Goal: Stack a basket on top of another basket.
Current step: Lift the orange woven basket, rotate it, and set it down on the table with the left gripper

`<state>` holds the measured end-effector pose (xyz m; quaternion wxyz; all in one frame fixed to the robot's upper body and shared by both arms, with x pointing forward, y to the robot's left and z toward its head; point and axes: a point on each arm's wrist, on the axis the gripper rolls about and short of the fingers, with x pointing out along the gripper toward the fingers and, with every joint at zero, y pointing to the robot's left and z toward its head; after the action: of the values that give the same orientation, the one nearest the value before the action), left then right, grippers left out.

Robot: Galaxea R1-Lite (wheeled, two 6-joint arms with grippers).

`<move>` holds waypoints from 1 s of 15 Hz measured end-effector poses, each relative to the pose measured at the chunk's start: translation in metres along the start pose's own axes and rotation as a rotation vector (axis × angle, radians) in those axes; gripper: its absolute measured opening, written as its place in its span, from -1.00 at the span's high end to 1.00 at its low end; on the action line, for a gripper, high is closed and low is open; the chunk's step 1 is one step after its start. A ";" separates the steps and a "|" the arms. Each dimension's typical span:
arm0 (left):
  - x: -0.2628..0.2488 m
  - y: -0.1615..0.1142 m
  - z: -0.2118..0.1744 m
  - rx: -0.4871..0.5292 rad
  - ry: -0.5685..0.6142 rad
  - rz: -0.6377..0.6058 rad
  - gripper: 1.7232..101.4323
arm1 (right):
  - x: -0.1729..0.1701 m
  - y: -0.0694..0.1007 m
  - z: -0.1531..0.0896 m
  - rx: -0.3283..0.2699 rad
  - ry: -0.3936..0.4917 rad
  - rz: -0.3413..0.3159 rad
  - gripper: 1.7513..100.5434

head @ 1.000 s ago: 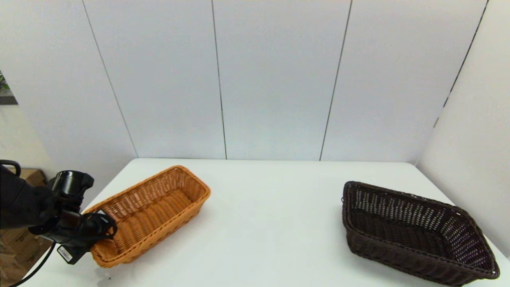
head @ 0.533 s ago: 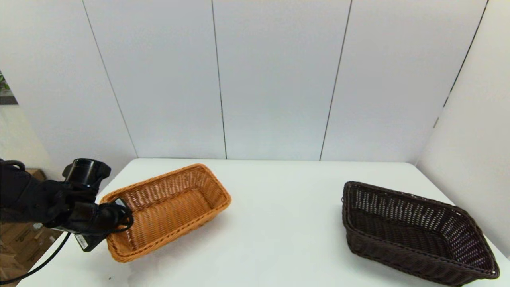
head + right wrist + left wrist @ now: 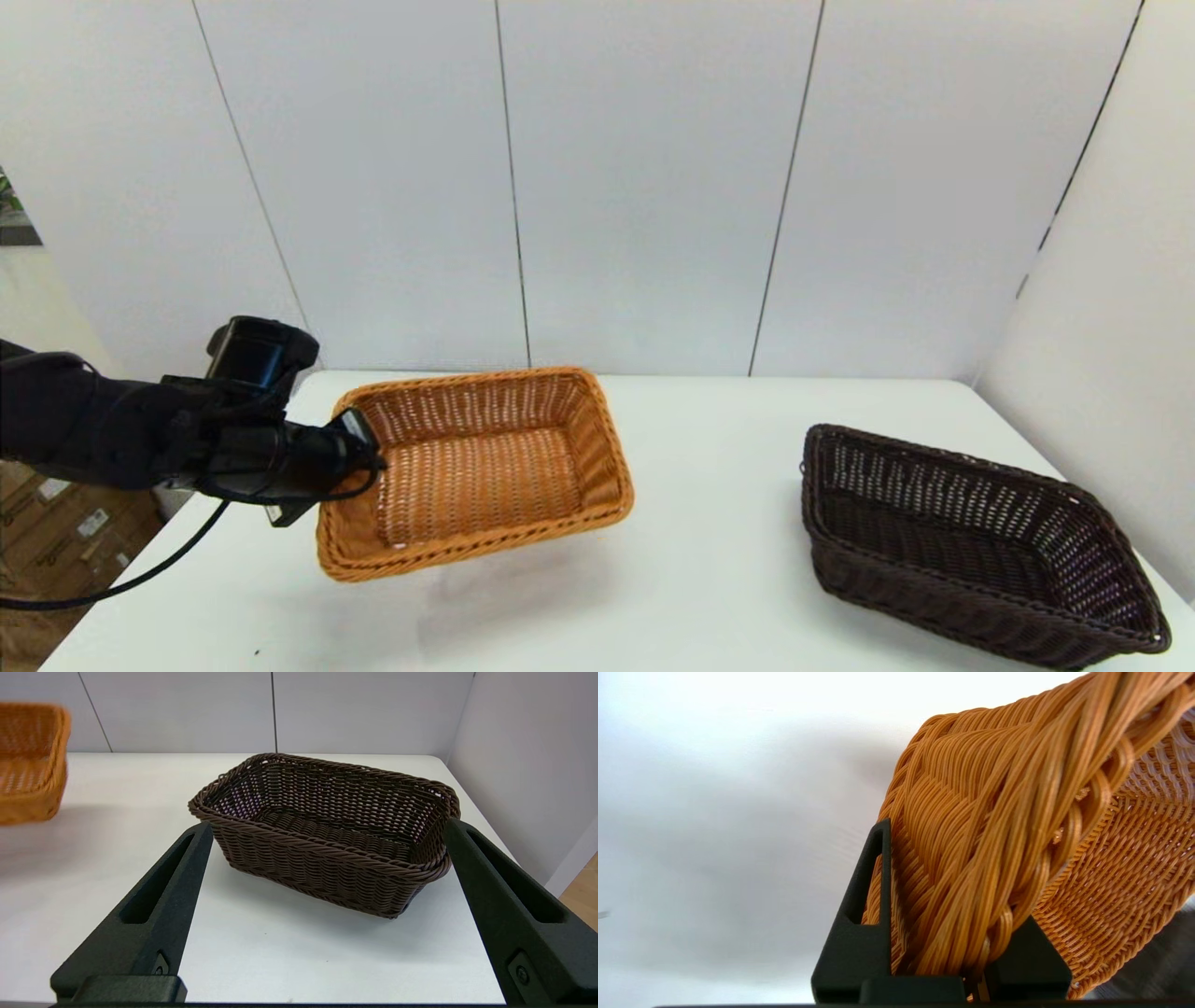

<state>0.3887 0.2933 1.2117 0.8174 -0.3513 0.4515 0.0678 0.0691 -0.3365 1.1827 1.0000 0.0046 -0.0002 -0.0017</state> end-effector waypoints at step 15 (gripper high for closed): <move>0.053 -0.056 -0.029 0.176 0.157 -0.097 0.52 | 0.000 0.000 0.000 0.000 0.000 0.000 -0.94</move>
<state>0.4232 0.2219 1.1892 0.8097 -0.3038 0.5005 -0.0396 0.0691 -0.3365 1.1827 1.0000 0.0045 -0.0002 -0.0017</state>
